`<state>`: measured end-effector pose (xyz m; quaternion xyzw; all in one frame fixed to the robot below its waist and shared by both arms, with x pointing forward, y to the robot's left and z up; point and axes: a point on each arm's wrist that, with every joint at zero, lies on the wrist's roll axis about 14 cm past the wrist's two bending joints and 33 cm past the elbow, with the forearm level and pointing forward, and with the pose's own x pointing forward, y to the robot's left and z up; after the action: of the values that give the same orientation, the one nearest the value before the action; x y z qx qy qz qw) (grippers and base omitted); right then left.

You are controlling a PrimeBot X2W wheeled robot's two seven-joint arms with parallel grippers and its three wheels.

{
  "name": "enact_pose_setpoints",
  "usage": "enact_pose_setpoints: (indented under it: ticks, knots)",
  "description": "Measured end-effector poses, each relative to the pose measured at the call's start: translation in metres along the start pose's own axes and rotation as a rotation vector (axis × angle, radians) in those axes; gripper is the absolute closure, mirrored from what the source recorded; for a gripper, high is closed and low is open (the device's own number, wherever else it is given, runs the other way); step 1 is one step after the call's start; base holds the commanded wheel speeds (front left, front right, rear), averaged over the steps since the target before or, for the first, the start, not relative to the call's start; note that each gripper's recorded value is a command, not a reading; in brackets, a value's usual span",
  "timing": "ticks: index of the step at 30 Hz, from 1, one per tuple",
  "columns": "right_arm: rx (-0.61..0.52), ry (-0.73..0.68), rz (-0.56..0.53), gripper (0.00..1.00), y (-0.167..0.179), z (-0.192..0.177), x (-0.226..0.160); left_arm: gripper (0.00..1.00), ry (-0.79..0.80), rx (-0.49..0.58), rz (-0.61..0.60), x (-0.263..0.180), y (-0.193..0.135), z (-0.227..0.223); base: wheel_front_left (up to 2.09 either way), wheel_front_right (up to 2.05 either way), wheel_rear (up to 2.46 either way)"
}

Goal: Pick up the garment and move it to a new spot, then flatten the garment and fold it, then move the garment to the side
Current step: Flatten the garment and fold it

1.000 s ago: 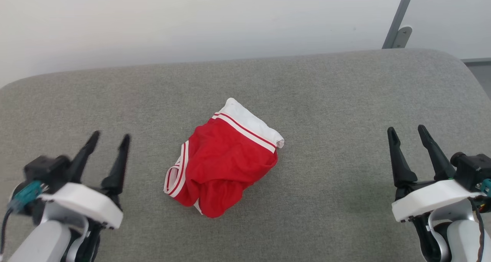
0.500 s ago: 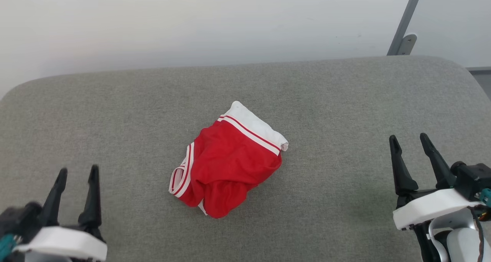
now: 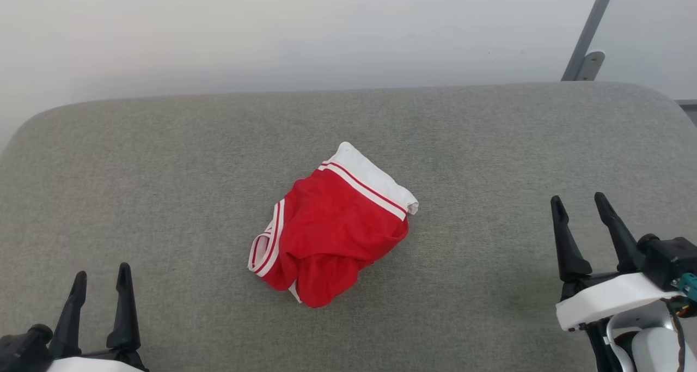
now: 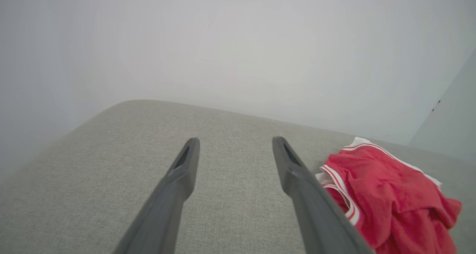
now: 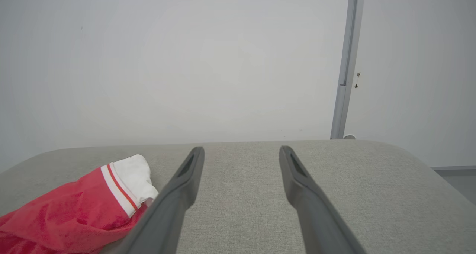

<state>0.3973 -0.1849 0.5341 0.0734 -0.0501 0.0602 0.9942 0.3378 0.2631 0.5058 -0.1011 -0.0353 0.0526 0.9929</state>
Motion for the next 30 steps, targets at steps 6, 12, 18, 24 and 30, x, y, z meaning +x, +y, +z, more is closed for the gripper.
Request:
enact_pose_setpoints:
  ticks: [6, 12, 18, 24, 30]
  knots:
    - [0.003, 0.037, 0.044, 0.0, 0.012, -0.01, 0.005, 0.0, -0.003, -0.012, 0.028, -0.004, 0.004, -0.003, 0.0, 0.0, 0.0]
    - [-0.008, 0.08, 0.109, 0.0, 0.027, -0.017, 0.021, 0.0, -0.003, -0.024, 0.045, -0.004, 0.006, -0.006, 0.0, 0.0, 0.0]
    - [-0.037, 0.166, 0.221, 0.0, 0.052, -0.03, 0.05, 0.0, -0.003, -0.032, 0.06, -0.001, 0.006, -0.008, 0.0, 0.0, 0.0]
    - [-0.059, 0.296, 0.336, 0.0, 0.08, -0.057, 0.078, 0.0, 0.006, -0.036, 0.084, 0.002, 0.007, -0.013, 0.0, 0.0, 0.0]
    - [-0.087, 0.448, 0.449, 0.0, 0.108, -0.087, 0.1, 0.0, 0.026, -0.038, 0.109, 0.002, 0.011, -0.02, 0.0, 0.0, 0.0]
